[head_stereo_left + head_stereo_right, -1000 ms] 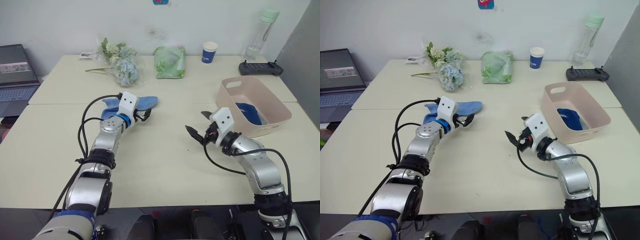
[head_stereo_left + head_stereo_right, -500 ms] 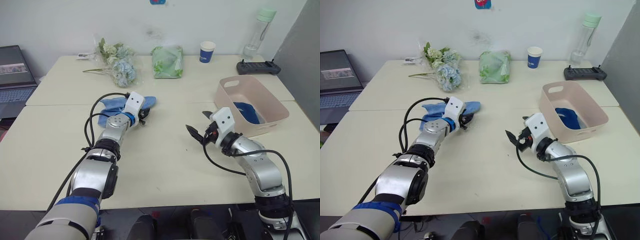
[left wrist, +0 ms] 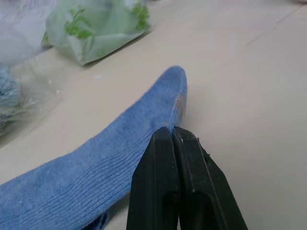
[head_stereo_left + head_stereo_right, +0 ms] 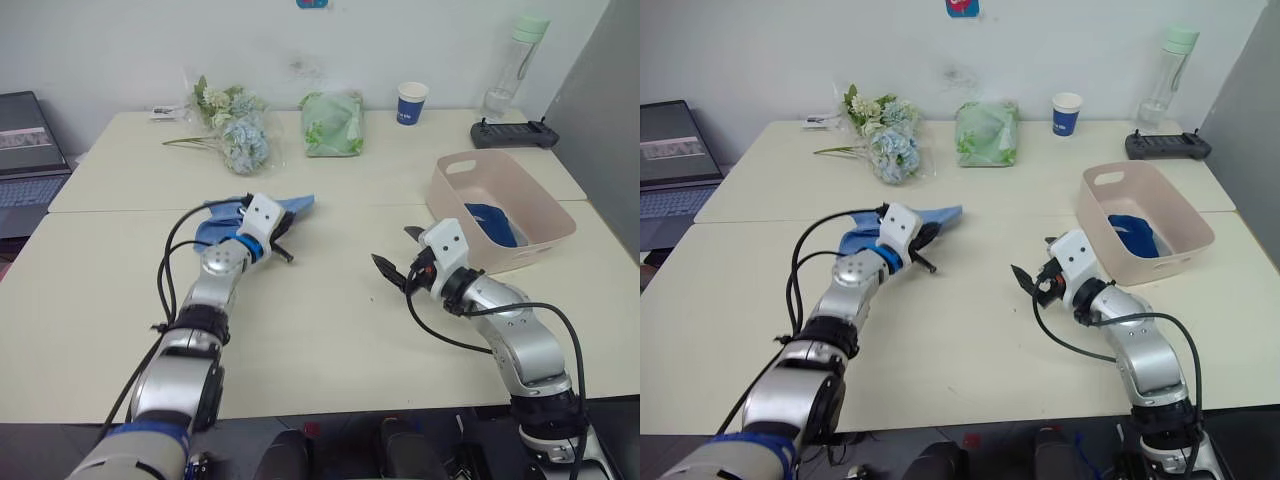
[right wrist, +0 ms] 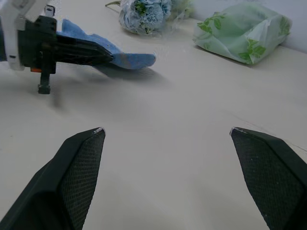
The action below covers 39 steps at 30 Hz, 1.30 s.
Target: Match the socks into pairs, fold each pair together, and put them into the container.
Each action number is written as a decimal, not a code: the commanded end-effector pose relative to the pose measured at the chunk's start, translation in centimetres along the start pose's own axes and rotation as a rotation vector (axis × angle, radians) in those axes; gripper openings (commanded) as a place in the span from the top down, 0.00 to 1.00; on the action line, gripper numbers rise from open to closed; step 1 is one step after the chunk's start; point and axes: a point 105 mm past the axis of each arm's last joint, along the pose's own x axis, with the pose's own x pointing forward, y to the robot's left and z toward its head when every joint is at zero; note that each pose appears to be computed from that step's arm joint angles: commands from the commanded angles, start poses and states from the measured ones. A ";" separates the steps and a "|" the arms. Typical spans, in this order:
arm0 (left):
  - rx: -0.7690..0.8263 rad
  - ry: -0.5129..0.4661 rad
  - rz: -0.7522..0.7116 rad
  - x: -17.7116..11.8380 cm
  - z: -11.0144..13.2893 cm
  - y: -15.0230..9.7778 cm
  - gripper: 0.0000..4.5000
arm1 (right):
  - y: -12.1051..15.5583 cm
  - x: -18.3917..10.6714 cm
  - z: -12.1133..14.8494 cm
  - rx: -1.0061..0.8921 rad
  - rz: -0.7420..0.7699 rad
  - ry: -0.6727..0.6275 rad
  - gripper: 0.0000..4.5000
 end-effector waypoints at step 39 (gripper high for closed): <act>-0.153 0.231 -0.268 -7.0 -0.6 -0.1 0.32 | 5.3 -6.9 -4.3 0.444 0.351 0.467 0.00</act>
